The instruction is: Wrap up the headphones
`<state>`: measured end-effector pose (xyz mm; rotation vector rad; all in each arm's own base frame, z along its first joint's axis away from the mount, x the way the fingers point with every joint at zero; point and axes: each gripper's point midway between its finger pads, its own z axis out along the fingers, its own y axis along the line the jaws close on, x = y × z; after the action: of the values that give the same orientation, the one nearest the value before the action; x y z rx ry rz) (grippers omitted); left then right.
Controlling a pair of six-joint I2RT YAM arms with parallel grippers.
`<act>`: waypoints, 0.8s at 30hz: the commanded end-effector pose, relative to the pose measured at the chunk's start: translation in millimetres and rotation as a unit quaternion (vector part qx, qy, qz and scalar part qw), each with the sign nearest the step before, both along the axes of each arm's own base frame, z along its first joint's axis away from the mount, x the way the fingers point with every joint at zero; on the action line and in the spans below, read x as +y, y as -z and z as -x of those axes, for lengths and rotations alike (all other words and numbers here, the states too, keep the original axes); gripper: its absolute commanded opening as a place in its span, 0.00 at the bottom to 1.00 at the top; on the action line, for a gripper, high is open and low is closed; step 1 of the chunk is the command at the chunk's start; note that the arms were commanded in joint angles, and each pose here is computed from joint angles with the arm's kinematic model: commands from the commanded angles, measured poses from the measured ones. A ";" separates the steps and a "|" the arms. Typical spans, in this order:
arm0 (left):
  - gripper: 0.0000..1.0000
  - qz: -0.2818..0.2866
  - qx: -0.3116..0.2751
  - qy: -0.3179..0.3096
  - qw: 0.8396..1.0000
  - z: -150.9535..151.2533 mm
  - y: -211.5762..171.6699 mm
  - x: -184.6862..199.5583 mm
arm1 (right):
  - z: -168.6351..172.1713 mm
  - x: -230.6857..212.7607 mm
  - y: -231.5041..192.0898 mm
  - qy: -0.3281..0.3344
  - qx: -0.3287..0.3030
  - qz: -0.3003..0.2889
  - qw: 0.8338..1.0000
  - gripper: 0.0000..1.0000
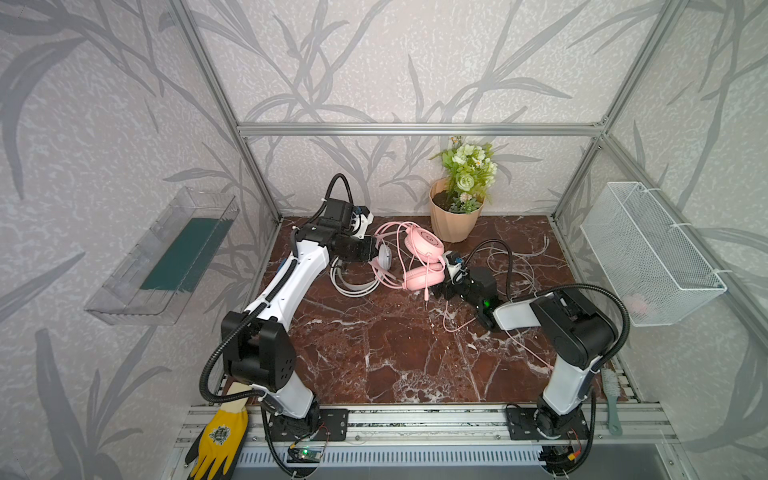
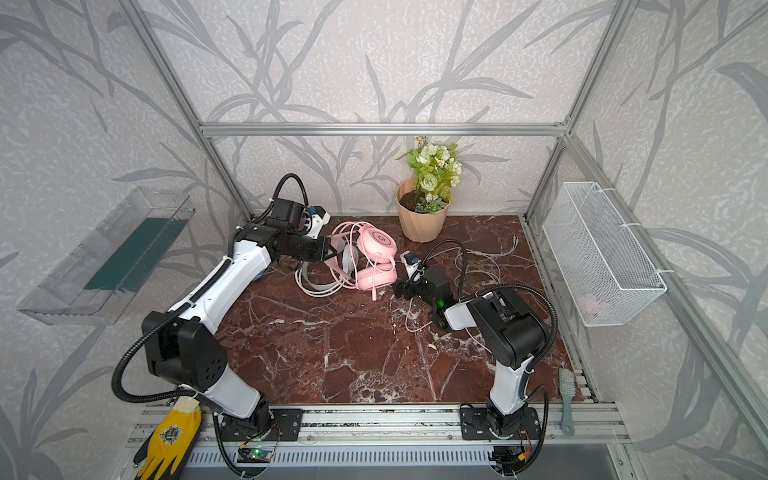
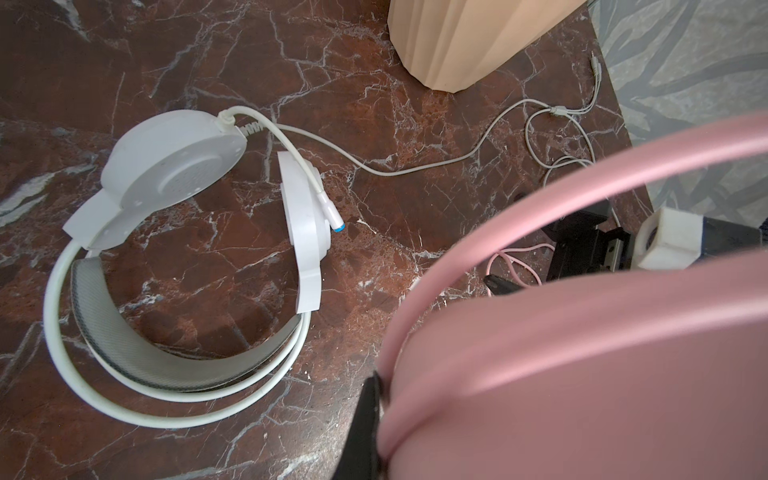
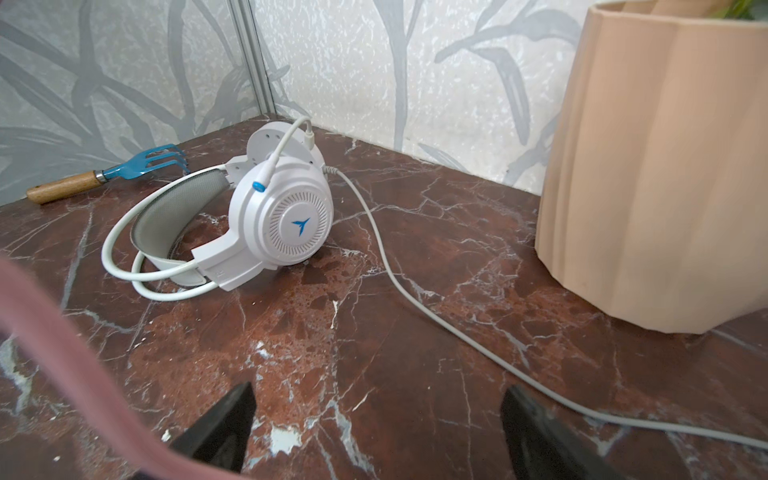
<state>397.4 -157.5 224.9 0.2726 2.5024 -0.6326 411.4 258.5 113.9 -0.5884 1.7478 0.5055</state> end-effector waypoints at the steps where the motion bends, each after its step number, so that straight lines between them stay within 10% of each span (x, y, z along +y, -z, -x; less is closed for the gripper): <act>1: 0.00 0.053 -0.042 0.006 0.998 0.9 -48.0 -8.9 | -10.5 5.0 0.0 0.005 0.003 0.011 1.000 0.87; 24: 0.00 0.094 -0.054 -0.021 0.994 -5.0 -66.8 -0.7 | -18.8 17.3 1.7 -0.011 0.011 0.009 1.000 0.58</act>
<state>401.5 -151.0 244.1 0.1689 2.4580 -0.7160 426.2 270.7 108.6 -0.6116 1.7871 0.5052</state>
